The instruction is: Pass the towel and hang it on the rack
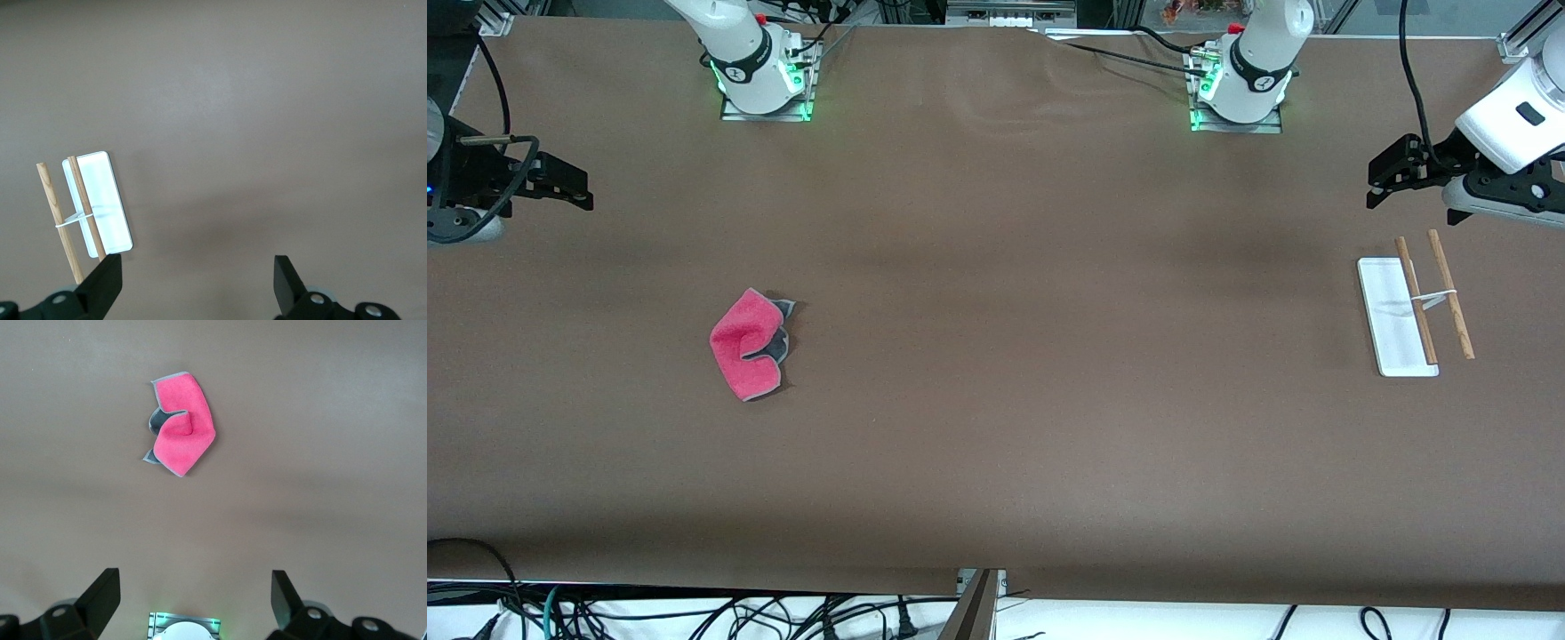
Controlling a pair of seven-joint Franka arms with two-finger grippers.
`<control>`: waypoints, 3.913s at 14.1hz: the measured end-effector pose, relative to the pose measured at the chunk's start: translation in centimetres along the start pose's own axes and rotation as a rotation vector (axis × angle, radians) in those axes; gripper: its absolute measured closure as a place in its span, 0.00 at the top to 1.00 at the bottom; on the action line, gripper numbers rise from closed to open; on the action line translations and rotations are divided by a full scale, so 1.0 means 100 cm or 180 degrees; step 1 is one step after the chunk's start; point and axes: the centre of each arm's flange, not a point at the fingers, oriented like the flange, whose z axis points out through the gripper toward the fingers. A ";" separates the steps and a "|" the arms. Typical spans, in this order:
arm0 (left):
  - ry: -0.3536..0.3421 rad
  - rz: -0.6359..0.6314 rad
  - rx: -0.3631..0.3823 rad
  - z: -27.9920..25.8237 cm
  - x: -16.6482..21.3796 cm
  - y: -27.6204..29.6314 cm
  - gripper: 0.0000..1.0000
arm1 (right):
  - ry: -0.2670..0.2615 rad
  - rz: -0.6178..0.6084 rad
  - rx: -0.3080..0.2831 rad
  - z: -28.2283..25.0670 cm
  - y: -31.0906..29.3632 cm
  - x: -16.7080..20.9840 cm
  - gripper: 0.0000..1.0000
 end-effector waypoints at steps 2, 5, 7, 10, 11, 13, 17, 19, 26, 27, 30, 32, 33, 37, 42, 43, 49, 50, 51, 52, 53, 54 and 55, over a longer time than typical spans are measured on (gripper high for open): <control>0.0001 0.0000 0.0000 0.000 0.000 0.000 1.00 | 0.0012 -0.0001 -0.0001 0.000 0.000 0.000 1.00; 0.0022 0.0006 0.0004 -0.003 0.000 0.001 1.00 | 0.0018 -0.0002 -0.0001 -0.001 0.000 0.001 1.00; 0.0034 0.0013 0.0006 -0.005 0.001 0.002 1.00 | 0.0018 -0.0002 -0.0001 0.000 0.000 0.001 1.00; 0.0036 0.0037 0.0008 -0.005 0.001 0.006 1.00 | 0.0010 -0.0003 0.0000 0.001 0.000 0.002 1.00; 0.0036 0.0043 0.0008 -0.005 0.001 0.007 1.00 | 0.0010 -0.0003 0.0000 0.001 0.000 0.002 1.00; 0.0036 0.0042 0.0008 -0.005 0.001 0.007 1.00 | 0.0018 -0.0005 -0.0001 0.002 0.000 0.004 1.00; 0.0037 0.0051 0.0009 -0.006 0.002 0.009 1.00 | 0.0040 -0.0020 -0.0001 0.012 -0.002 0.015 1.00; 0.0039 0.0051 0.0009 -0.006 0.002 0.009 1.00 | 0.0003 -0.0028 0.0003 0.019 -0.003 0.020 1.00; 0.0051 0.0055 0.0011 -0.008 0.002 0.009 1.00 | -0.0120 -0.0100 0.0012 0.060 -0.013 0.052 1.00; 0.0053 0.0055 0.0011 -0.008 0.002 0.009 1.00 | -0.0116 -0.0115 0.0012 0.069 -0.015 0.059 1.00; 0.0067 0.0055 0.0013 -0.010 0.002 0.009 1.00 | -0.0046 -0.0224 -0.0003 0.098 -0.037 0.086 1.00; 0.0076 0.0056 0.0014 -0.011 0.002 0.009 1.00 | 0.0001 -0.0282 -0.0011 0.119 -0.051 0.103 1.00; 0.0078 0.0056 0.0015 -0.012 0.002 0.010 1.00 | 0.0027 -0.0311 -0.0013 0.130 -0.057 0.111 1.00; 0.0085 0.0069 0.0016 -0.013 0.002 0.012 1.00 | 0.0189 -0.0413 -0.0016 0.185 -0.080 0.149 1.00; 0.0089 0.0095 0.0018 -0.013 0.003 0.016 1.00 | 0.0307 0.0006 0.0018 0.264 -0.105 0.184 1.00; 0.0092 0.0095 0.0019 -0.013 0.003 0.016 1.00 | 0.0293 0.0162 0.0027 0.280 -0.111 0.188 1.00; 0.0094 0.0096 0.0019 -0.014 0.003 0.016 1.00 | 0.0120 0.0886 -0.0051 0.343 -0.128 0.194 1.00; 0.0094 0.0096 0.0019 -0.014 0.003 0.016 1.00 | 0.0128 0.0923 -0.0061 0.347 -0.127 0.195 1.00; 0.0094 0.0098 0.0019 -0.014 0.003 0.017 1.00 | 0.0138 0.0951 -0.0071 0.352 -0.123 0.197 1.00; 0.0094 0.0100 0.0019 -0.014 0.003 0.017 1.00 | 0.0134 0.0970 -0.0080 0.357 -0.119 0.198 1.00; 0.0094 0.0103 0.0019 -0.014 0.003 0.018 1.00 | 0.0123 0.0988 -0.0089 0.362 -0.115 0.198 1.00; 0.0094 0.0105 0.0019 -0.014 0.003 0.018 1.00 | 0.0104 0.1002 -0.0100 0.367 -0.111 0.199 1.00; 0.0094 0.0105 0.0019 -0.014 0.003 0.018 1.00 | 0.0082 0.1011 -0.0108 0.372 -0.109 0.199 1.00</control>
